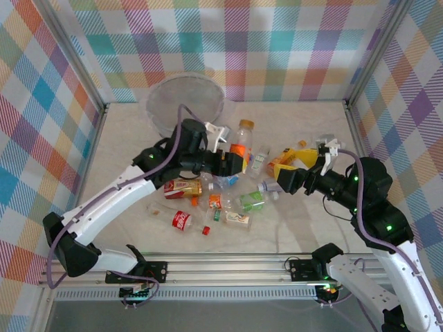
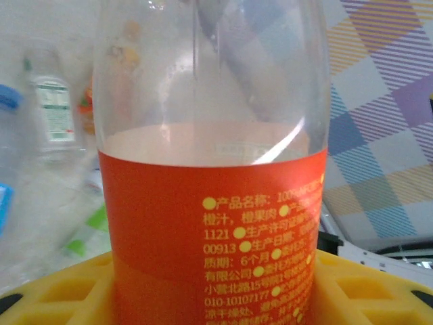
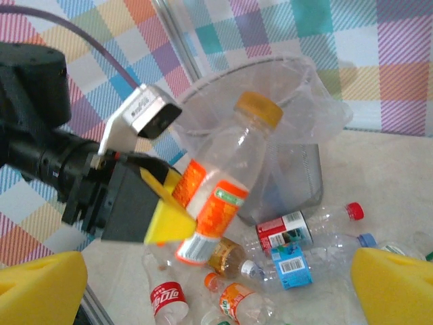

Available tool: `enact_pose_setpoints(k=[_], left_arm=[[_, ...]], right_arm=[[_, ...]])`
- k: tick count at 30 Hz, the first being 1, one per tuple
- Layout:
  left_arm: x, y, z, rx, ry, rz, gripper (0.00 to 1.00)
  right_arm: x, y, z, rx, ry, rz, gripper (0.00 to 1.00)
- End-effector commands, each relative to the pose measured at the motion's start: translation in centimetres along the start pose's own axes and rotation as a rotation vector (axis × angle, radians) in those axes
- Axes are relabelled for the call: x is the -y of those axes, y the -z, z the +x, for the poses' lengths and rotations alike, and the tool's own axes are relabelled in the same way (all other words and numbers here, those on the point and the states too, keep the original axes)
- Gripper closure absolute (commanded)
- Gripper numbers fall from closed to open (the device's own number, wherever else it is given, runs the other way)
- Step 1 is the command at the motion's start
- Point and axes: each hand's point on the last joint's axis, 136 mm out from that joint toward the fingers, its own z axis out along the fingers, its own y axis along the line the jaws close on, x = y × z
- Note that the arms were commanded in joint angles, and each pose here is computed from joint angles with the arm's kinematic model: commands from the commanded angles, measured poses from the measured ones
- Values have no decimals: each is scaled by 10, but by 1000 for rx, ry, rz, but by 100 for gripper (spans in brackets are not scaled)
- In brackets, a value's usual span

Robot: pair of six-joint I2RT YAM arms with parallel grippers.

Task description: Put the plastic bottles in the bin

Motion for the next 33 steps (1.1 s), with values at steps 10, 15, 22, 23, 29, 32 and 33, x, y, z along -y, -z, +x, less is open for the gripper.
enact_pose_setpoints(k=[10,15,22,23,29,32,33], left_arm=[[-50,72,-61,1,-160,-376,45],[-77,85,-92,24,-233,-565,45],[-118,82,-124,11,-268,-737,45],[-124,81,-130,11,-266,-755,45],[-159,67,-148,11,-193,-782,45],[-181,60,-153,5,-154,-828,45],[-189,58,-152,-4,-140,-838,45]], right_arm=[[-24,-2,-15,61,49,-135,0],[-24,-1,-14,60,51,-132,0],[-18,0,-10,46,45,-95,0],[-17,0,-9,40,43,-94,0],[-13,-1,1,22,18,-84,0],[-11,-2,5,11,7,-79,0],[-11,-3,6,7,3,-81,0]])
